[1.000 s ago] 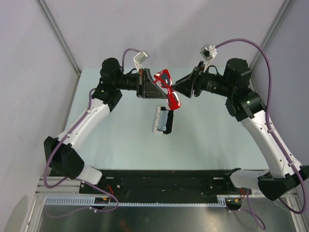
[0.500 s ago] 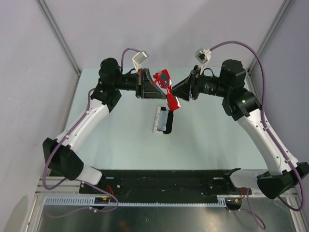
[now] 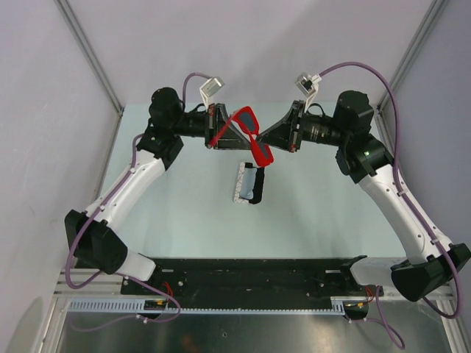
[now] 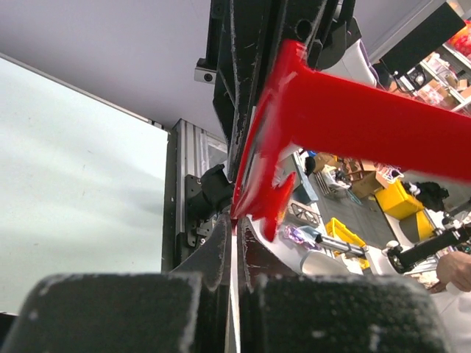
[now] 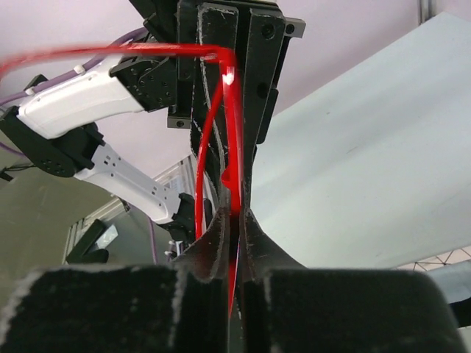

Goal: Organize the sunglasses

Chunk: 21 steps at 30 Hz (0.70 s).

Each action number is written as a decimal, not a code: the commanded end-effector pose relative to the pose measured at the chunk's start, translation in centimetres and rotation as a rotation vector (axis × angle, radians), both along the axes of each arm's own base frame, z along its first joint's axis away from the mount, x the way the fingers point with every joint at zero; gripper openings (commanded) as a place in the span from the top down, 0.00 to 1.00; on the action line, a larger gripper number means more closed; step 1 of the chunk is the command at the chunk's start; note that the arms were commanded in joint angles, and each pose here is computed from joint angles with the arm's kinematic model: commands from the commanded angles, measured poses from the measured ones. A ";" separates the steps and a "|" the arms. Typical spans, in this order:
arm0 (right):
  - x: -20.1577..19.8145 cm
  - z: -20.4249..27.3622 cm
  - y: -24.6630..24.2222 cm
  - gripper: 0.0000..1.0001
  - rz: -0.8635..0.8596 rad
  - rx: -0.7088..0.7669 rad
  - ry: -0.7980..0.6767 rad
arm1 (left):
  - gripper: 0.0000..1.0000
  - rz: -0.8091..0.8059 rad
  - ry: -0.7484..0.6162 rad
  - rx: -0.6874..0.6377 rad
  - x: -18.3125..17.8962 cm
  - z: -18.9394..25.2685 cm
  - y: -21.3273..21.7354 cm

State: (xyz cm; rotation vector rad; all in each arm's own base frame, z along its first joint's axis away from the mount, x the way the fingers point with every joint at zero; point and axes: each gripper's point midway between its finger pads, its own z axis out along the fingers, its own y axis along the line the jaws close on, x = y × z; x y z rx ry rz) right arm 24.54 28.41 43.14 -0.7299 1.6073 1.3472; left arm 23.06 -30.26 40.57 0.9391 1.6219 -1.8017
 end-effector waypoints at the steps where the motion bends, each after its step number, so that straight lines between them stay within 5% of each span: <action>1: 0.2 0.3 0.2 1.00 0.008 0.013 -0.021 | 1.00 -0.040 -0.121 -0.047 -1.8 3.1 0.6; 6: 0.2 0.5 0.1 1.00 0.000 0.021 -0.030 | 0.97 -0.030 -0.129 -0.054 -1.6 3.8 0.8; 8: 0.1 0.9 -0.1 1.00 -0.014 0.027 -0.045 | 0.74 -0.019 -0.124 -0.053 -1.4 4.0 0.9; 10: 0.4 1.0 -0.3 1.00 -0.037 0.032 -0.052 | 0.69 0.000 -0.125 -0.055 -1.0 4.1 1.2; 11: 0.3 1.3 -0.4 1.00 -0.043 0.036 -0.060 | 0.55 0.009 -0.127 -0.056 -0.9 4.1 1.4; 17: 0.2 1.0 -0.9 1.00 -0.060 0.016 -0.098 | 0.13 0.199 -0.130 -0.063 2.8 4.5 4.5; 21: -0.3 1.0 -1.1 1.00 -0.056 0.011 -0.114 | 0.00 0.375 -0.174 -0.090 4.9 6.1 7.0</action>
